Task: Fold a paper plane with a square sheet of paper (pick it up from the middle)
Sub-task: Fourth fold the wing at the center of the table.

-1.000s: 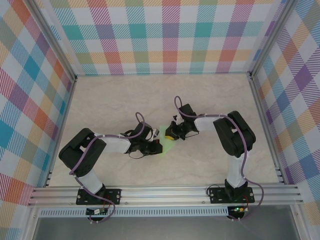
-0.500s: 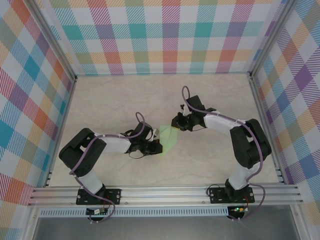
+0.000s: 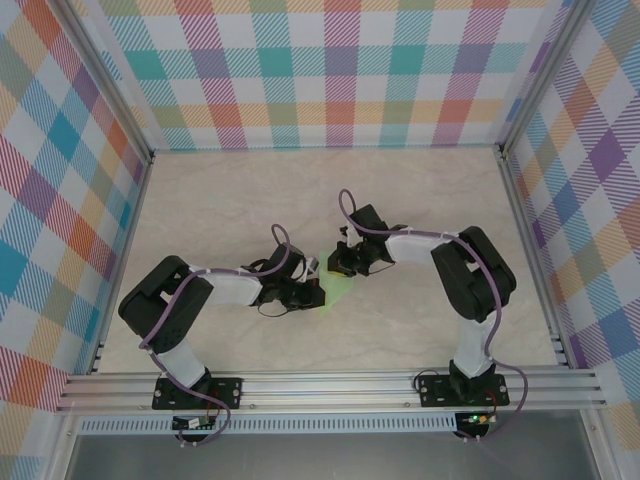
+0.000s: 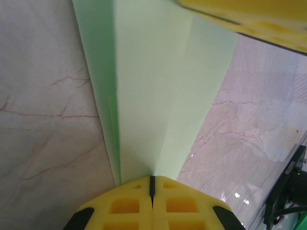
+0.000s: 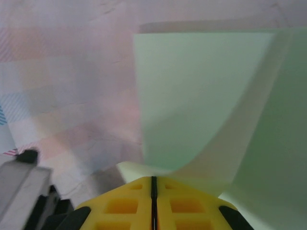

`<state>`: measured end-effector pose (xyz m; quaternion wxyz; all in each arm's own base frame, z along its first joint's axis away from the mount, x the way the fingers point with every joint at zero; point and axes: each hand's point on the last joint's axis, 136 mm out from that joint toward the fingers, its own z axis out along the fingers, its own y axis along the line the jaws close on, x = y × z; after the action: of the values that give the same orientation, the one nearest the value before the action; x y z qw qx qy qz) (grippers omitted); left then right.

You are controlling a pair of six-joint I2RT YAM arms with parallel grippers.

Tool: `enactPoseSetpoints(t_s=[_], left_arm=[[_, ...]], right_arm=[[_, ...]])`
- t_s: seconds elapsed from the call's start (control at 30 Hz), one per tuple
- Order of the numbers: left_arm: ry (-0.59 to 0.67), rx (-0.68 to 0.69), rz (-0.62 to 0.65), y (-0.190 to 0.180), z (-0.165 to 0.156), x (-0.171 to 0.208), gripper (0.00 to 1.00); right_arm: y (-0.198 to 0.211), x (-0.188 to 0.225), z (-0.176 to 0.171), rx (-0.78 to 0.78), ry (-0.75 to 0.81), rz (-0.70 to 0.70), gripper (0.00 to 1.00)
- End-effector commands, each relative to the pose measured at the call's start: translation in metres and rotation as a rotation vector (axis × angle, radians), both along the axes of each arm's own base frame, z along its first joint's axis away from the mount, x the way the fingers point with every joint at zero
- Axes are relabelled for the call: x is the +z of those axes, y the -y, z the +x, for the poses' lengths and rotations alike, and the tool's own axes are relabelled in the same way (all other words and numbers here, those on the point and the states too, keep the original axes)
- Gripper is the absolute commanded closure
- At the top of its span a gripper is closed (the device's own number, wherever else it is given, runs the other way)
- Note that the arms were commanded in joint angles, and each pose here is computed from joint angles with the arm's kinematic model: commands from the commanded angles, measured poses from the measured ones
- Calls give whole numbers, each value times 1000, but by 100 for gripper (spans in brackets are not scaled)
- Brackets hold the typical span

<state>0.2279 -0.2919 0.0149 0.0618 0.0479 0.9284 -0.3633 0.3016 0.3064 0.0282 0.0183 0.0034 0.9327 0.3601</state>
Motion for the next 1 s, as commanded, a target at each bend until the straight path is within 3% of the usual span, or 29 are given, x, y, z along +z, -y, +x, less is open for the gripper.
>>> enactPoseSetpoints(t_s=[0.0,0.17,0.97], left_arm=[[-140,19,229,-42,-31,-57,100],[-149,17,238,-44,-33,-61,100],[-157,1,253,-49,-39,-64,100]], right_arm=[[1,-6,15,-7,33,-11,92],[14,-21,29,-53,22,-19,92],[36,-18,72,-143,29,31,91]])
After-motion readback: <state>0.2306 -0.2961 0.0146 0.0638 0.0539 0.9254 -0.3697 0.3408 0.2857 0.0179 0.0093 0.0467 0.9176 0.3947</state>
